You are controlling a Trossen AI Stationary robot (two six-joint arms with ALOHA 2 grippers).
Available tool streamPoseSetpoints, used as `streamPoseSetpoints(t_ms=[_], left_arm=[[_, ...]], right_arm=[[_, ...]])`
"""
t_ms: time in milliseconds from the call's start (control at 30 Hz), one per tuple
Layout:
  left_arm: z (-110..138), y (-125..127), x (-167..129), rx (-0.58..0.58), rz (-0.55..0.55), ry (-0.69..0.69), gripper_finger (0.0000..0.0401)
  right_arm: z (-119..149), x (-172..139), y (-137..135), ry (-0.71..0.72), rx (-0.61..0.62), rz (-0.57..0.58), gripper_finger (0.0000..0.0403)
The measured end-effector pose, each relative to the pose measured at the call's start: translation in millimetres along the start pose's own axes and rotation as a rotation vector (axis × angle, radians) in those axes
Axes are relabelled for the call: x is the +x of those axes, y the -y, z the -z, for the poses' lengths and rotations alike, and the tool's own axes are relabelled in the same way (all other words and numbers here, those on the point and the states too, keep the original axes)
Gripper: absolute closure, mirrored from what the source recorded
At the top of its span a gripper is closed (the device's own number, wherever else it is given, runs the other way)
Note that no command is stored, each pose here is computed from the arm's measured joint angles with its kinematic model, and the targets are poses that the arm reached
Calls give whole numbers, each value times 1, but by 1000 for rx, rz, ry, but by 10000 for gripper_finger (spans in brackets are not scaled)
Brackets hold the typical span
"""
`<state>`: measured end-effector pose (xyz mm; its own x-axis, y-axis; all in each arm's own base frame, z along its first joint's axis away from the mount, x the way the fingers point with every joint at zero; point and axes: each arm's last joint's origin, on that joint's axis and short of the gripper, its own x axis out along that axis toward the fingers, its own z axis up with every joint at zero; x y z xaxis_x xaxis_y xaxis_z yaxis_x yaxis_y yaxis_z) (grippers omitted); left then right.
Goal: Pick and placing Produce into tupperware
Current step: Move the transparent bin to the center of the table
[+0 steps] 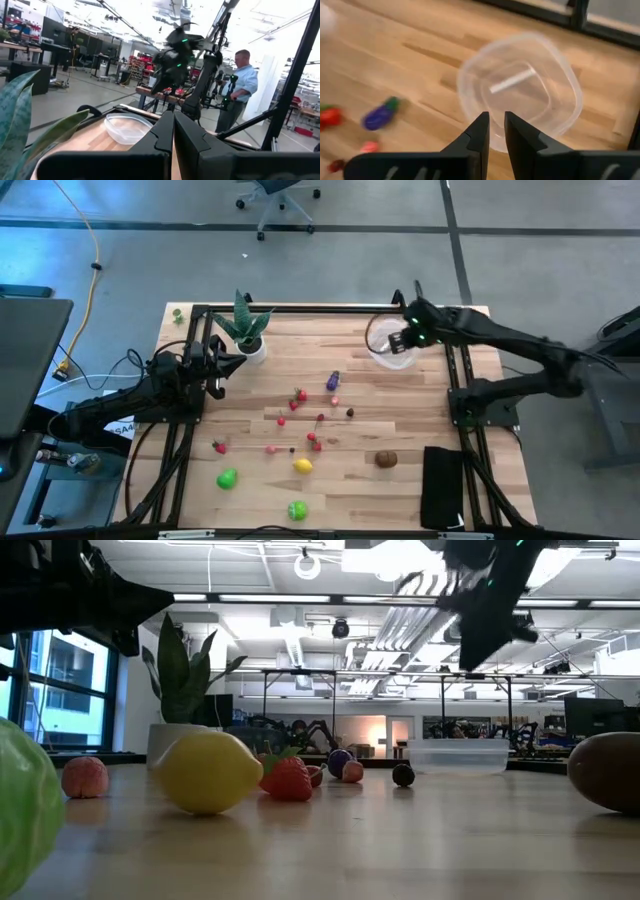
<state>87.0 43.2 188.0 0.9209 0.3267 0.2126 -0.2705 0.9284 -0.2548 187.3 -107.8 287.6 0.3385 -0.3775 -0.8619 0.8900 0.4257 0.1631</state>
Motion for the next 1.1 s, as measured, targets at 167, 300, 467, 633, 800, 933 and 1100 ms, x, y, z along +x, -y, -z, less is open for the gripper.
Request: streamPoseSetpoints(t_ms=[167, 300, 467, 633, 800, 933, 1100], left_arm=[[0, 0, 0, -1, 5, -2, 398], [0, 0, 0, 3, 7, -6, 398], [1, 0, 0, 2, 6, -16, 398], [1, 0, 0, 5, 6, -16, 398], [1, 0, 0, 5, 6, -16, 398], [1, 0, 0, 4, 6, -16, 398], [1, 0, 0, 5, 6, -16, 398]], right_arm=[[-12, 42, -5, -130, -11, -27, 352], [-13, 75, -12, -200, -22, 0, 352], [-7, 116, -19, -309, -28, 44, 352], [0, 138, -22, -363, -20, 91, 352], [9, 144, -37, -391, -30, 24, 352], [20, 141, -57, -404, -51, -55, 352], [36, 135, -83, -427, -57, -171, 352]])
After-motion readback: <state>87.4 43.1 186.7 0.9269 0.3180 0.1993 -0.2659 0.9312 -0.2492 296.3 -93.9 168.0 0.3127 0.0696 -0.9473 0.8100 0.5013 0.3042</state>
